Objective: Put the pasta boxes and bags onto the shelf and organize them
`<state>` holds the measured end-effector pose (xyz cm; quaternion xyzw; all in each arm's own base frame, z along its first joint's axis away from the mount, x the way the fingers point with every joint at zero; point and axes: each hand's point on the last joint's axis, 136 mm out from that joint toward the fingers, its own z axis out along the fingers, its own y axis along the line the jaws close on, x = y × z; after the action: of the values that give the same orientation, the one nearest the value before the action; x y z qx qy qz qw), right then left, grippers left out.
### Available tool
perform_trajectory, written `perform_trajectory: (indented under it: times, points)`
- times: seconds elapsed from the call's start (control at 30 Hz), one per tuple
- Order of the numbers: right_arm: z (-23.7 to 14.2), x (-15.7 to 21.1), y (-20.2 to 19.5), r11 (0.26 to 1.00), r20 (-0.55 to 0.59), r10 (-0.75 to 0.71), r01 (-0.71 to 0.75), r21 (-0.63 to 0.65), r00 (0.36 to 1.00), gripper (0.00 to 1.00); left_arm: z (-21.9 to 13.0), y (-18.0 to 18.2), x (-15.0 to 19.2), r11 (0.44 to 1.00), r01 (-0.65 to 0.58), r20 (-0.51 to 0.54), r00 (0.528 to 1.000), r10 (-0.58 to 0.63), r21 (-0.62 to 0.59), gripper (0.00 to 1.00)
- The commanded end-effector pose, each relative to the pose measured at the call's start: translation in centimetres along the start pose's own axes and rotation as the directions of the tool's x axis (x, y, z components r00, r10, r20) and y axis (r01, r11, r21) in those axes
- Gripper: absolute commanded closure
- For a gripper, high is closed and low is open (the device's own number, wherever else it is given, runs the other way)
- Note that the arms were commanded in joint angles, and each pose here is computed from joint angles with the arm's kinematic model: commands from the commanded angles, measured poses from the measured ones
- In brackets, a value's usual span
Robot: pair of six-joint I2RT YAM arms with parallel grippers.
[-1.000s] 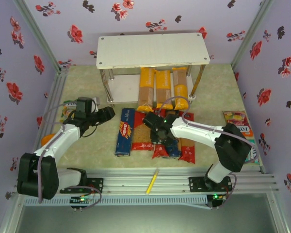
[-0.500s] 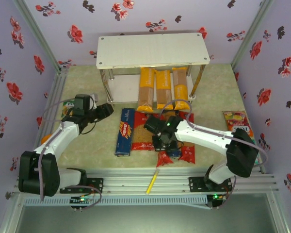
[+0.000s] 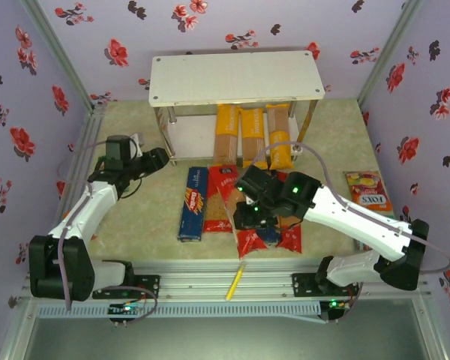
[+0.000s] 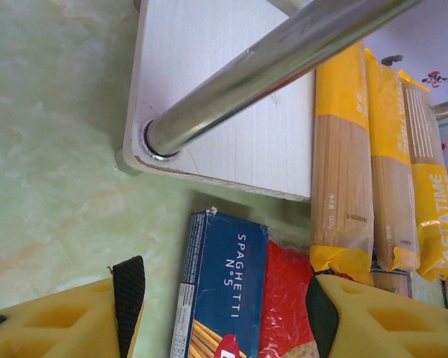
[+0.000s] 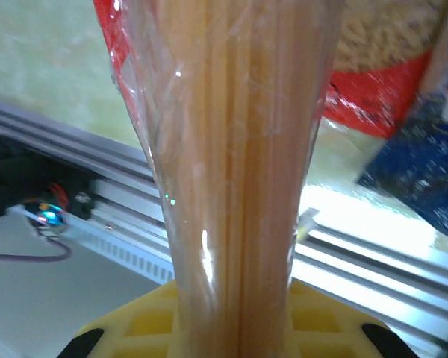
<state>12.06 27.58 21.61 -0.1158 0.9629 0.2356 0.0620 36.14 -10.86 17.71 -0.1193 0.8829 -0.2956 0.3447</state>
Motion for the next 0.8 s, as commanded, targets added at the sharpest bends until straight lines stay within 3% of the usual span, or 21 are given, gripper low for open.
perform_trajectory:
  times: [0.0, 0.17, 0.43, 0.57, 0.77]
  points:
    - [-1.1, -6.6, 6.0, 0.973, 0.212, -0.048, 0.094, -0.211, 0.976, 1.0, -0.3, -0.5, -1.1, 1.0, -0.024, 0.012, 1.0, 0.024, 0.011, 0.39]
    - [2.0, -13.2, 9.5, 0.956, 0.272, -0.044, 0.12, -0.269, 0.961, 1.0, -0.9, -1.4, -2.2, 0.999, -0.042, 0.03, 0.999, 0.041, 0.024, 0.39]
    - [5.2, -22.0, 10.2, 0.988, 0.388, -0.078, 0.122, -0.09, 0.919, 1.0, -2.2, -1.9, -3.0, 0.998, -0.059, 0.049, 0.997, 0.057, 0.028, 0.38]
    - [7.3, -24.6, 8.0, 0.998, 0.41, -0.043, 0.054, -0.016, 0.911, 1.0, -2.7, -1.5, -2.9, 0.998, -0.056, 0.046, 0.997, 0.055, 0.025, 0.38]
    - [9.9, -26.5, 6.8, 0.999, 0.415, 0.028, -0.017, -0.031, 0.909, 1.0, -3.5, -0.9, -2.8, 0.998, -0.055, 0.05, 0.997, 0.054, 0.025, 0.38]
